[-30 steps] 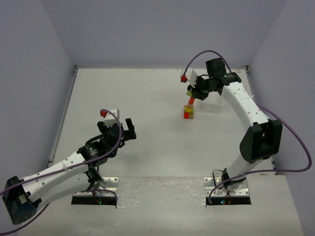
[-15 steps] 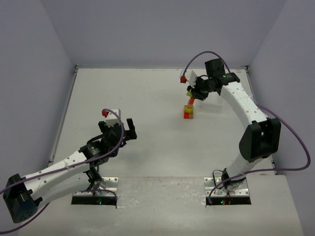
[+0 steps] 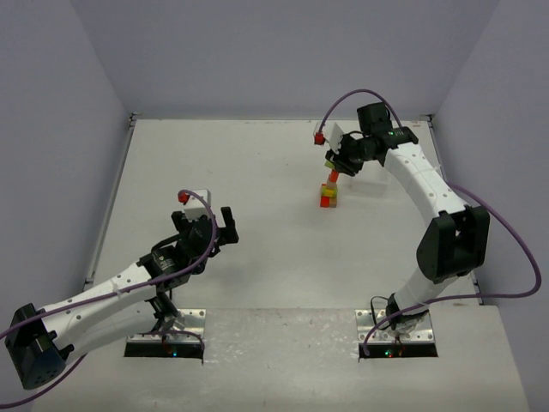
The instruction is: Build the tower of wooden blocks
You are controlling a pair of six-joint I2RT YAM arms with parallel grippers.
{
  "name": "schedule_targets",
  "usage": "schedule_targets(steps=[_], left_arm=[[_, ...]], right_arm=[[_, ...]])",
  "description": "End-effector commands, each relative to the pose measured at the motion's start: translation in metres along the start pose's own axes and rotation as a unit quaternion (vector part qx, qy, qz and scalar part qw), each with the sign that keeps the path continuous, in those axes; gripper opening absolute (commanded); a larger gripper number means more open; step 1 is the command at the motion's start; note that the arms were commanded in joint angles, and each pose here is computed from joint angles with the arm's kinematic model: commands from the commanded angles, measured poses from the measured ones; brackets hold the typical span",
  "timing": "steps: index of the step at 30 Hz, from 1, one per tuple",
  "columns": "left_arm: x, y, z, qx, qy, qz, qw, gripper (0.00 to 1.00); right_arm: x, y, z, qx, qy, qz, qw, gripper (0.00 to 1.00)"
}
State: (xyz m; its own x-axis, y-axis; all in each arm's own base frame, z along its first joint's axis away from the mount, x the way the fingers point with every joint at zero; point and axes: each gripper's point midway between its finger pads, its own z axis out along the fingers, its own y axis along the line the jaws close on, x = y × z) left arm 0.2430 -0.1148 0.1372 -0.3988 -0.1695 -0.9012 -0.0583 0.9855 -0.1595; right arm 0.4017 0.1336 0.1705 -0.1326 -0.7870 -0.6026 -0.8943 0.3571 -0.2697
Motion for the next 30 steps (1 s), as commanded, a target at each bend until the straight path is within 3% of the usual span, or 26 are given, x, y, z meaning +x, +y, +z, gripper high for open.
schedule_targets(steps=[1,17,24,26,28,30], left_arm=[[-0.019,-0.008,-0.002,0.011,-0.026,-0.021,0.999,1.00],[-0.016,-0.010,0.001,0.012,-0.022,-0.016,1.000,1.00],[-0.017,-0.012,0.000,0.017,-0.023,-0.019,0.999,1.00],[-0.018,-0.013,-0.001,0.021,-0.023,-0.021,0.999,1.00],[-0.018,-0.014,-0.002,0.025,-0.023,-0.023,0.999,1.00],[-0.020,-0.015,-0.003,0.030,-0.025,-0.027,0.999,1.00]], right_arm=[[-0.014,-0.006,-0.008,0.013,-0.027,-0.009,1.000,0.33],[-0.019,-0.010,-0.012,0.021,-0.033,-0.003,0.999,0.42],[-0.029,-0.017,-0.021,0.040,-0.044,-0.002,0.998,0.65],[-0.033,-0.019,-0.027,0.048,-0.050,-0.001,0.998,0.79],[-0.037,-0.019,-0.033,0.057,-0.058,-0.001,0.997,0.98],[-0.043,-0.020,-0.044,0.068,-0.065,0.001,0.996,0.99]])
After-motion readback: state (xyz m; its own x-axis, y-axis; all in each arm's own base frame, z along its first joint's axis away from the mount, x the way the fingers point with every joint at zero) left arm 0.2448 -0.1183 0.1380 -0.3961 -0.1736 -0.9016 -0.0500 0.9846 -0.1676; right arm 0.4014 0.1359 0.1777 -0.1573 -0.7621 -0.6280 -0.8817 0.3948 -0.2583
